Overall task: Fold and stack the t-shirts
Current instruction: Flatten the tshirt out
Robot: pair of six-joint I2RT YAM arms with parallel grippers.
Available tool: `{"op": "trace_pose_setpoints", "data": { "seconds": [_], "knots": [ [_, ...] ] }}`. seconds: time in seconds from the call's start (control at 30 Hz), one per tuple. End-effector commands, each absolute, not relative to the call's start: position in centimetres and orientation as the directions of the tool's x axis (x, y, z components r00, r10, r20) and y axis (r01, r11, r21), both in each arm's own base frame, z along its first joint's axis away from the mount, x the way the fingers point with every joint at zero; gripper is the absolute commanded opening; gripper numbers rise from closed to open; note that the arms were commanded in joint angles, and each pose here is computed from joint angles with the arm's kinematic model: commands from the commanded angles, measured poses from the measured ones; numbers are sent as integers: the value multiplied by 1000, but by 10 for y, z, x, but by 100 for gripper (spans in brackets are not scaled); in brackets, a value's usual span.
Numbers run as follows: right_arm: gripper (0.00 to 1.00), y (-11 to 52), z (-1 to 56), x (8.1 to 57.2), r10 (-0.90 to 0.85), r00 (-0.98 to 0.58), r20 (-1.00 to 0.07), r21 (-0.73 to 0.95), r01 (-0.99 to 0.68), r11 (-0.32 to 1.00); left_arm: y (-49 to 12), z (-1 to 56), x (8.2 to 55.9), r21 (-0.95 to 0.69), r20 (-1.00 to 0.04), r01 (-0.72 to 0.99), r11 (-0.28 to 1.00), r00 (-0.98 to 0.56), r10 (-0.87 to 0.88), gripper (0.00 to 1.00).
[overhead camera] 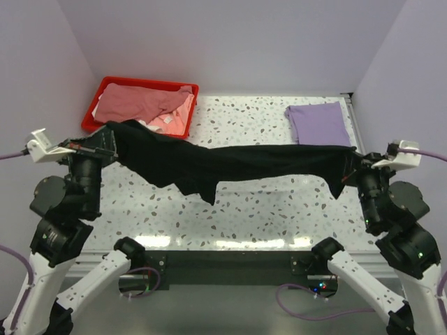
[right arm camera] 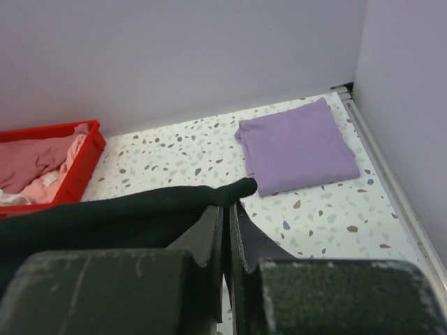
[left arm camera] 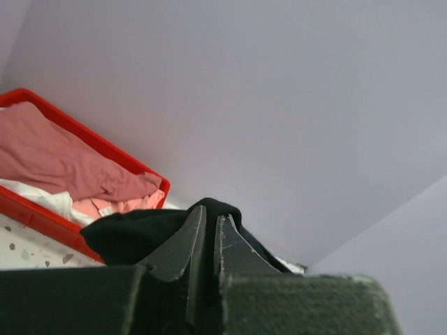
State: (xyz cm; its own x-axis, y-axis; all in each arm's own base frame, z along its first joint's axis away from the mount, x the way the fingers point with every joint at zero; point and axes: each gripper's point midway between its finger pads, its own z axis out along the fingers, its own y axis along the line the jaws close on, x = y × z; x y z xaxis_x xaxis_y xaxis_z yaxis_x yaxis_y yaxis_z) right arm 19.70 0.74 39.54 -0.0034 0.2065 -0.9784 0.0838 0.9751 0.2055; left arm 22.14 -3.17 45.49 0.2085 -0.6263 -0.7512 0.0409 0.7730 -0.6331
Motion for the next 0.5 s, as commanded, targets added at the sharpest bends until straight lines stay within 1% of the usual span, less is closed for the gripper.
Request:
{"op": "trace_pose_setpoints", "data": {
  "seconds": [0.0, 0.07, 0.1, 0.23, 0.3, 0.37, 0.43, 0.47],
  "knots": [
    [1, -2, 402, 174, 256, 19, -967, 256, 62, 965, 14, 478, 198, -682, -702, -75, 727, 346, -623, 0],
    [1, -1, 397, 168, 271, 0, -962, 271, 45, 961, 28, 475, 193, -704, -689, -136, 697, 374, -621, 0],
    [1, 0, 396, 166, 277, -6, -961, 276, 35, 960, 36, 468, 191, -700, -699, -192, 688, 383, -604, 0],
    [1, 14, 385, 160, 309, -58, -949, 311, -33, 950, 38, 453, 196, -698, -709, -245, 673, 374, -598, 0],
    [1, 22, 369, 166, 307, -102, -946, 312, -39, 949, 35, 438, 208, -675, -734, -290, 678, 353, -579, 0],
    [2, 26, 348, 175, 293, -151, -944, 297, -6, 955, 27, 416, 225, -633, -774, -350, 691, 306, -554, 0],
    [2, 24, 334, 184, 309, -165, -937, 305, 51, 951, 24, 395, 236, -593, -805, -418, 689, 266, -531, 0],
    [2, 27, 315, 193, 291, -206, -934, 280, 79, 957, 19, 375, 248, -545, -835, -468, 696, 219, -506, 0]
  ]
}}
